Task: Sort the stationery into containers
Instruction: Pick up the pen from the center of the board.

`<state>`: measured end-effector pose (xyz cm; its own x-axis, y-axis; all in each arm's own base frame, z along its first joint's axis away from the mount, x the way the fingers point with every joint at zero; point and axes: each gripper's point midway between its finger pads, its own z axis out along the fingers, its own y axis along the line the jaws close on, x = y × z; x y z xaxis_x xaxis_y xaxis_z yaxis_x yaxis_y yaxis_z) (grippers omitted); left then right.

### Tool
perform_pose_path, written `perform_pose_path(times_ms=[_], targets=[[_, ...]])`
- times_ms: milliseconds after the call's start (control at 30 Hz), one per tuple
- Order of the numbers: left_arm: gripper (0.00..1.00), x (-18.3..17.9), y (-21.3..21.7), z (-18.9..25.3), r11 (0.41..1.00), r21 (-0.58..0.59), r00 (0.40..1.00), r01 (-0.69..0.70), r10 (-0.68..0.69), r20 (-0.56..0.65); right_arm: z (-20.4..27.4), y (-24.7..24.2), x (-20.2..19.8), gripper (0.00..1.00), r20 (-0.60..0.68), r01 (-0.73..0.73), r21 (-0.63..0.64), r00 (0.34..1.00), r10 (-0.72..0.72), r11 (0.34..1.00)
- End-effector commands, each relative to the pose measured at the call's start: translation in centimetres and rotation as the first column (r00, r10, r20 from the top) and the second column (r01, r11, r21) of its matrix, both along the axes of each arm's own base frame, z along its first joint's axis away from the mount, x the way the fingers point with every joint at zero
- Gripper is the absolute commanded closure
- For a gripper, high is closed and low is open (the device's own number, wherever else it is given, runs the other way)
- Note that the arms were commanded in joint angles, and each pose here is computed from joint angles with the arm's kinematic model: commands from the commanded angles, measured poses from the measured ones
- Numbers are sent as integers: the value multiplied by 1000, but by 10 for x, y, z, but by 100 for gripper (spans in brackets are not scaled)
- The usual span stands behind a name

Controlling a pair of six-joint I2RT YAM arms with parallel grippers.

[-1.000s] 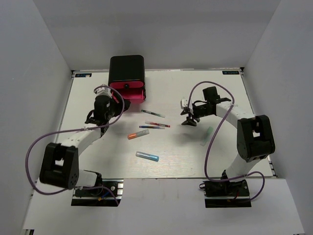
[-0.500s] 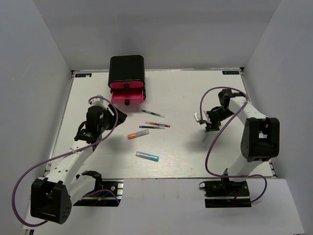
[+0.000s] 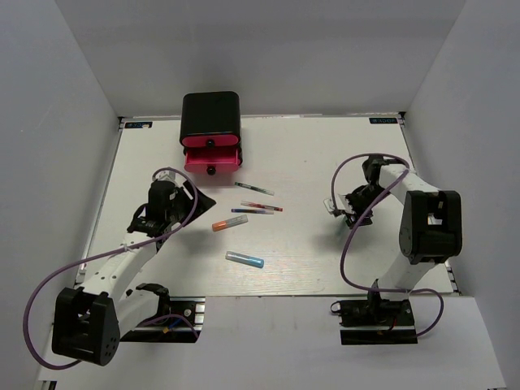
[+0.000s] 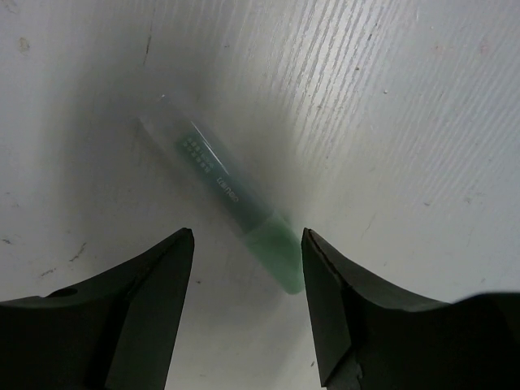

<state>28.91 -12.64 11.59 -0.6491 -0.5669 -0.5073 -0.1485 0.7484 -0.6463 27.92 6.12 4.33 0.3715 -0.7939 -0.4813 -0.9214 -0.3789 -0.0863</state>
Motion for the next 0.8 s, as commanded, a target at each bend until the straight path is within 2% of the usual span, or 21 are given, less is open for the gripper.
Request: perform_pose_path(times_ms=[0,233,533,567,633,667,733,767], targets=[[26,0,-5,7,1000,-23,1000,12,-12,7,-11,6,17,38,146,-220,-2,965,218,976],[26,-1,-7,0,999,-39,1000,7,-8,-19,-29,7,22,38,150,-230,-31,961,232,973],[26,2,-10,2,997,-71,1000,-3,2,-19,-43,1,-6,61,68,-266,-58,961,269,962],[26,1,-10,0,997,-71,1000,-3,2,-19,-42,5,-7,69,70,-263,-37,962,265,964],[27,2,-12,0,996,-84,1000,-2,0,-24,-31,13,-5,78,89,-250,5,964,249,968],[27,3,-12,2,996,-94,1000,-8,6,-20,-18,28,-1,80,103,-213,87,974,204,973],[27,2,-14,-2,994,-106,999,-4,1,-32,2,46,9,84,131,-193,142,976,175,971],[27,4,-15,0,993,-116,1000,-8,5,-23,23,71,15,87,163,-192,240,974,155,952]])
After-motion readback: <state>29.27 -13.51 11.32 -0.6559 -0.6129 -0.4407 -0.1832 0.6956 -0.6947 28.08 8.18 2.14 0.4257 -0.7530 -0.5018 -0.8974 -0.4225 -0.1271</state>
